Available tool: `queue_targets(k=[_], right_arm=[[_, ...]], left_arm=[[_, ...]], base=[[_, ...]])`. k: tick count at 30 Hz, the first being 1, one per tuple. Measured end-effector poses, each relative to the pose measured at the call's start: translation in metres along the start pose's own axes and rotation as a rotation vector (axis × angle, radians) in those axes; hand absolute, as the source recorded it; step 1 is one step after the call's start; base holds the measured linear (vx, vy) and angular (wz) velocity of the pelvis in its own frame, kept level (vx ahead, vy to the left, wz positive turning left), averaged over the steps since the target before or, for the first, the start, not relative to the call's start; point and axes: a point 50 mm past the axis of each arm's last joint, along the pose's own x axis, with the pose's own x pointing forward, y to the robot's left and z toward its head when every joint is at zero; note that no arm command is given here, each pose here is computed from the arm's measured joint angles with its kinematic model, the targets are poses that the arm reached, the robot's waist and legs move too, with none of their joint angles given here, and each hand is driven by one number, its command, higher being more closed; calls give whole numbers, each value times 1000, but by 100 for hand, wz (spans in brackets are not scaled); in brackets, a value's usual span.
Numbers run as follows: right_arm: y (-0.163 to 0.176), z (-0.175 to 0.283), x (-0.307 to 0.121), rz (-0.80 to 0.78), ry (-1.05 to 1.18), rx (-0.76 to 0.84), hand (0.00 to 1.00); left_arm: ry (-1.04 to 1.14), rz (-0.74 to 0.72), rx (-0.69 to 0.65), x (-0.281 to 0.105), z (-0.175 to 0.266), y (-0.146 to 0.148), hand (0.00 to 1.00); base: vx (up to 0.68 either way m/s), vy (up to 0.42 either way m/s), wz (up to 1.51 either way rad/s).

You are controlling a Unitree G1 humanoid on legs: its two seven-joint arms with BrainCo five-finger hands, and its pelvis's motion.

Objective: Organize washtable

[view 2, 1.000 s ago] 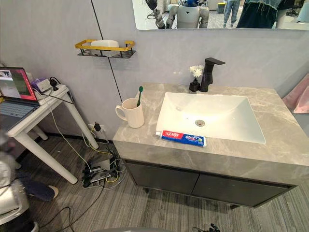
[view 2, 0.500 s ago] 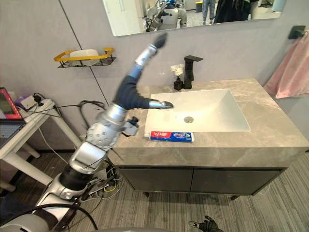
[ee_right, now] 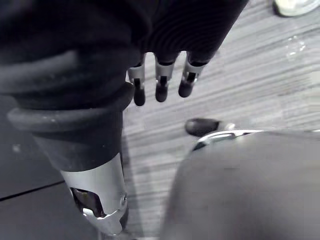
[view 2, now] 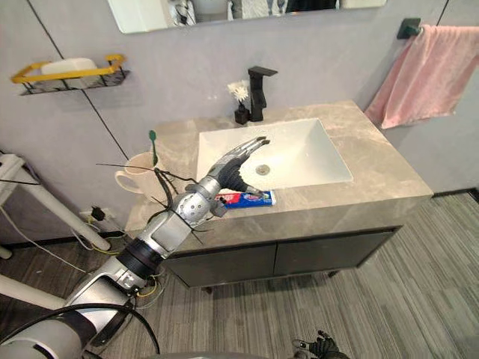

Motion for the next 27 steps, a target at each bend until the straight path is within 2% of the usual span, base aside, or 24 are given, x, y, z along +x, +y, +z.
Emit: queue_targets(k=[5, 14, 27], right_arm=[[0, 1, 0, 0, -5, 3, 0], [1, 13, 2, 10, -50, -17, 0], [-2, 14, 1, 28, -54, -59, 0]], left_arm=[[59, -8, 49, -9, -18, 9, 0], [153, -30, 42, -29, -43, 8, 0], [201, -30, 31, -49, -55, 15, 0]], base=[[56, 18, -3], [19, 8, -1], [-11, -2, 0]])
